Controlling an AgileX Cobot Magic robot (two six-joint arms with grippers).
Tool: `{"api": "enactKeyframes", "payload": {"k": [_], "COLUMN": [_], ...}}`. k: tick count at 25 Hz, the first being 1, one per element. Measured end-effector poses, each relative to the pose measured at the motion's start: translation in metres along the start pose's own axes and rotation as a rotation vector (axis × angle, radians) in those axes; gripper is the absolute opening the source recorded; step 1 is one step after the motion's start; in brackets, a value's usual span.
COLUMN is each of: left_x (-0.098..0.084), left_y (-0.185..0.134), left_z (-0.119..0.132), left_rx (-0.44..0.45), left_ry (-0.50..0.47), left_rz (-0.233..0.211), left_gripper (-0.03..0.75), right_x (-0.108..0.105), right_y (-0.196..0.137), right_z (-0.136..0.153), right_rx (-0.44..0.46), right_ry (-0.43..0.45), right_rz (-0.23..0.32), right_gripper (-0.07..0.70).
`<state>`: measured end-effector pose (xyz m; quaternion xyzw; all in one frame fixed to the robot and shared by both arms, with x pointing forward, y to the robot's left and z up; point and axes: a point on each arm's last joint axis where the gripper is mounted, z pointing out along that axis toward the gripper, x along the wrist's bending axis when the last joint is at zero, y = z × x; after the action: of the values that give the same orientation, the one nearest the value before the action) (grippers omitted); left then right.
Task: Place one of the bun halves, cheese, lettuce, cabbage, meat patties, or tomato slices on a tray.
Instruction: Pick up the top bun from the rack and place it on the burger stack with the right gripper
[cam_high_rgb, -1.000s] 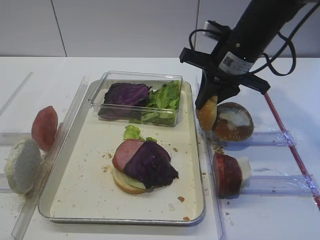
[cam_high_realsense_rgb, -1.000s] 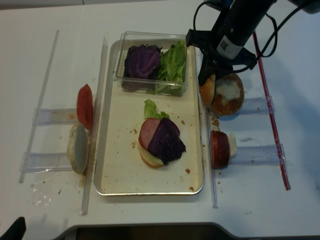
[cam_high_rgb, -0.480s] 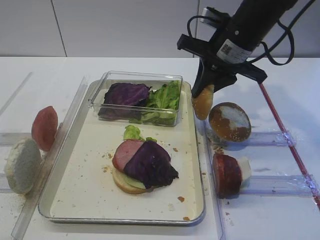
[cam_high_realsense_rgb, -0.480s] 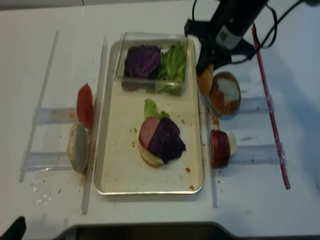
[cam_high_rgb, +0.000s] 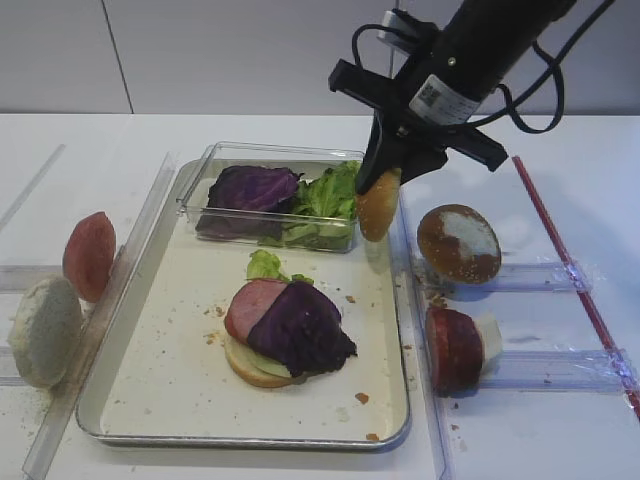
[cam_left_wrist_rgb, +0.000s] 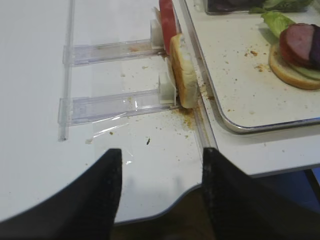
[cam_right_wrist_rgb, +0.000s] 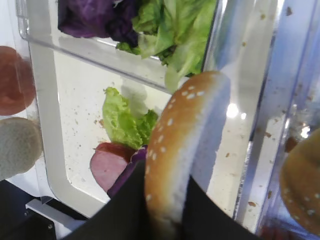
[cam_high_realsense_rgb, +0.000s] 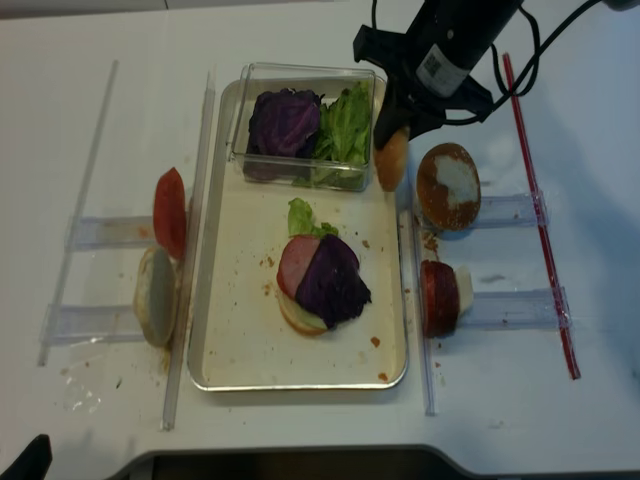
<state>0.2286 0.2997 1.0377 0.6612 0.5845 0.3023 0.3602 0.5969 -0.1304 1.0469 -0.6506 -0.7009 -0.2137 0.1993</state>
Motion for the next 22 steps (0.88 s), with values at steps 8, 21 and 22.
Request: {"api": "enactKeyframes", "payload": {"k": [8,21,22], "left_x": [0.0,0.0,0.0], "left_y": [0.0,0.0,0.0], "left_z": [0.0,0.0,0.0], "left_rx": [0.0,0.0,0.0], "left_ry": [0.0,0.0,0.0], "left_rz": [0.0,0.0,0.0], "left_gripper": [0.35,0.35,0.35], "right_x": [0.026,0.06,0.062], "right_y": [-0.013,-0.034,-0.035], "right_z": [0.015,0.034,0.035], "right_rx": [0.046,0.11,0.113], "right_ry": [0.028,0.077,0.087], "right_rz": [-0.065,-0.158,-0.17], "right_gripper": [0.131,0.131,0.131]}}
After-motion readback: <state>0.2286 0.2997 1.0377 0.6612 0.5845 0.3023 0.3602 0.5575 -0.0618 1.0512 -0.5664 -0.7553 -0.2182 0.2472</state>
